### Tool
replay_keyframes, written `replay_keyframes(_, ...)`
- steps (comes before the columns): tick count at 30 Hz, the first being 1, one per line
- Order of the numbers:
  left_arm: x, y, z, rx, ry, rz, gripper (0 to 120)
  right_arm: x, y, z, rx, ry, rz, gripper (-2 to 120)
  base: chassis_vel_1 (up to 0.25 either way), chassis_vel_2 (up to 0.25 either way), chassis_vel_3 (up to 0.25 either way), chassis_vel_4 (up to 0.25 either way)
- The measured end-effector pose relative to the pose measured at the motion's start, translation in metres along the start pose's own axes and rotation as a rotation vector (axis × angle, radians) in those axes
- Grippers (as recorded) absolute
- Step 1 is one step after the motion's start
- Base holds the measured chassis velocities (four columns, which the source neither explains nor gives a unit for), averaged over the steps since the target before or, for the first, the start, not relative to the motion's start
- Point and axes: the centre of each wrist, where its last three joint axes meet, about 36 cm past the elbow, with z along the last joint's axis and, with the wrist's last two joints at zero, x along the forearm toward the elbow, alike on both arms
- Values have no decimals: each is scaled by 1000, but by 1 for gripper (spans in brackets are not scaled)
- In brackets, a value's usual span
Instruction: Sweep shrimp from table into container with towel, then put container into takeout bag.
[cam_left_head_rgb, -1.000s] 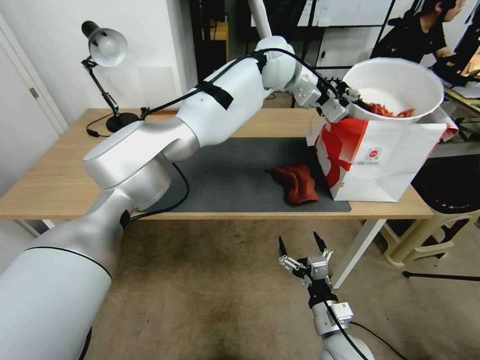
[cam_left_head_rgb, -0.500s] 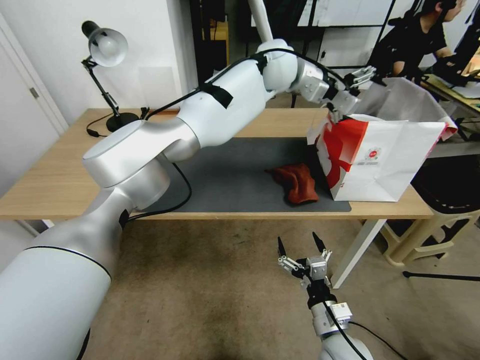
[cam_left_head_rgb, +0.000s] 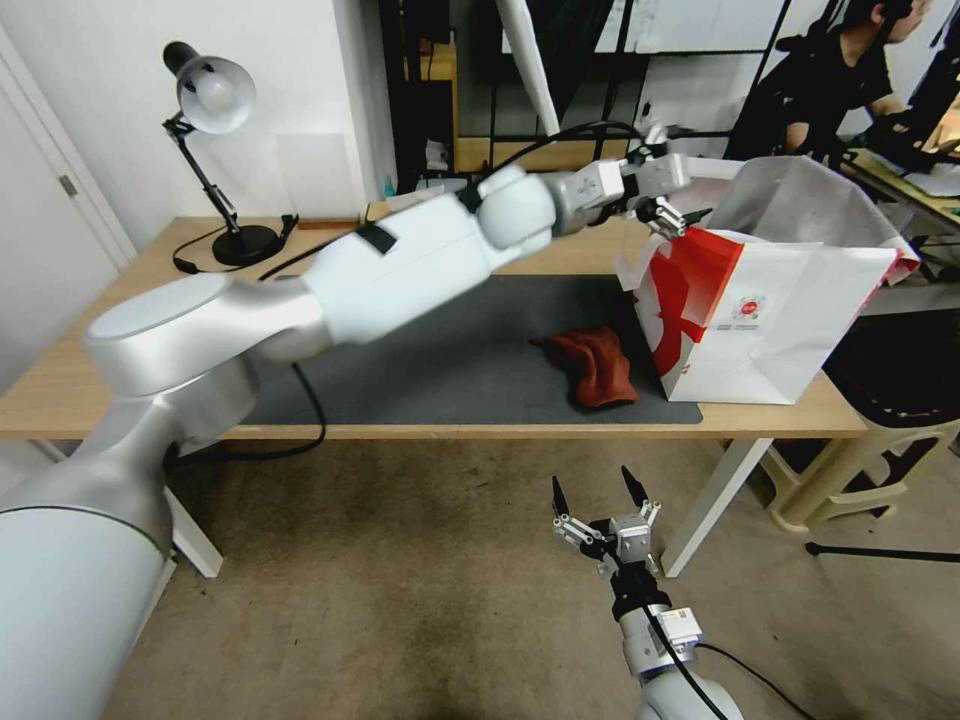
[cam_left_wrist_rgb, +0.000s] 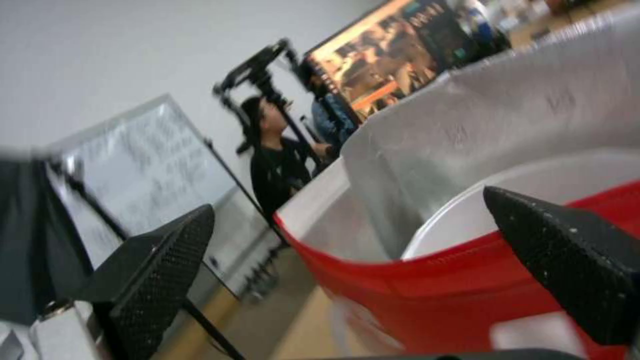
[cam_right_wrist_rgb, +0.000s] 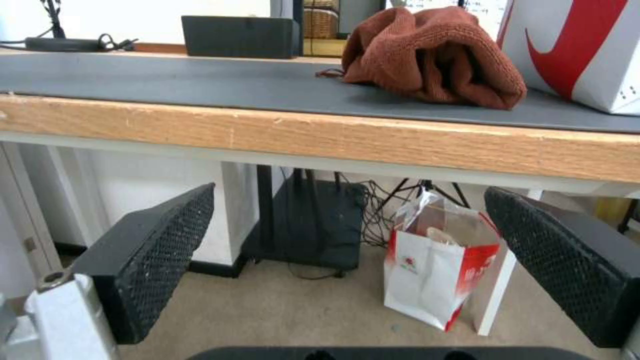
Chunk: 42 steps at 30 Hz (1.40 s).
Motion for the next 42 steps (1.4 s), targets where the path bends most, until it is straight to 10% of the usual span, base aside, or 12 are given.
replay_keyframes(1,5,-11,0,110,5,-34,100,0,0,0,0,0,0,100,0,0,0,0)
replay_keyframes(14,25,-36,-6,424,27,-140,100,3,1,-1,0,2,-1,100,0,0,0,0)
replay_keyframes(18,55,-44,-2,551,6,-199,100,4,1,-4,-1,-3,0,100,0,0,0,0)
replay_keyframes(21,113,-46,21,605,-9,-282,100,6,2,-7,-3,-9,1,100,0,0,0,0)
replay_keyframes(31,282,-121,88,568,74,-507,100,4,3,-18,-5,-35,4,100,0,0,0,0)
replay_keyframes(42,353,-181,119,463,63,-617,100,10,9,-24,-10,-45,19,100,0,0,0,0)
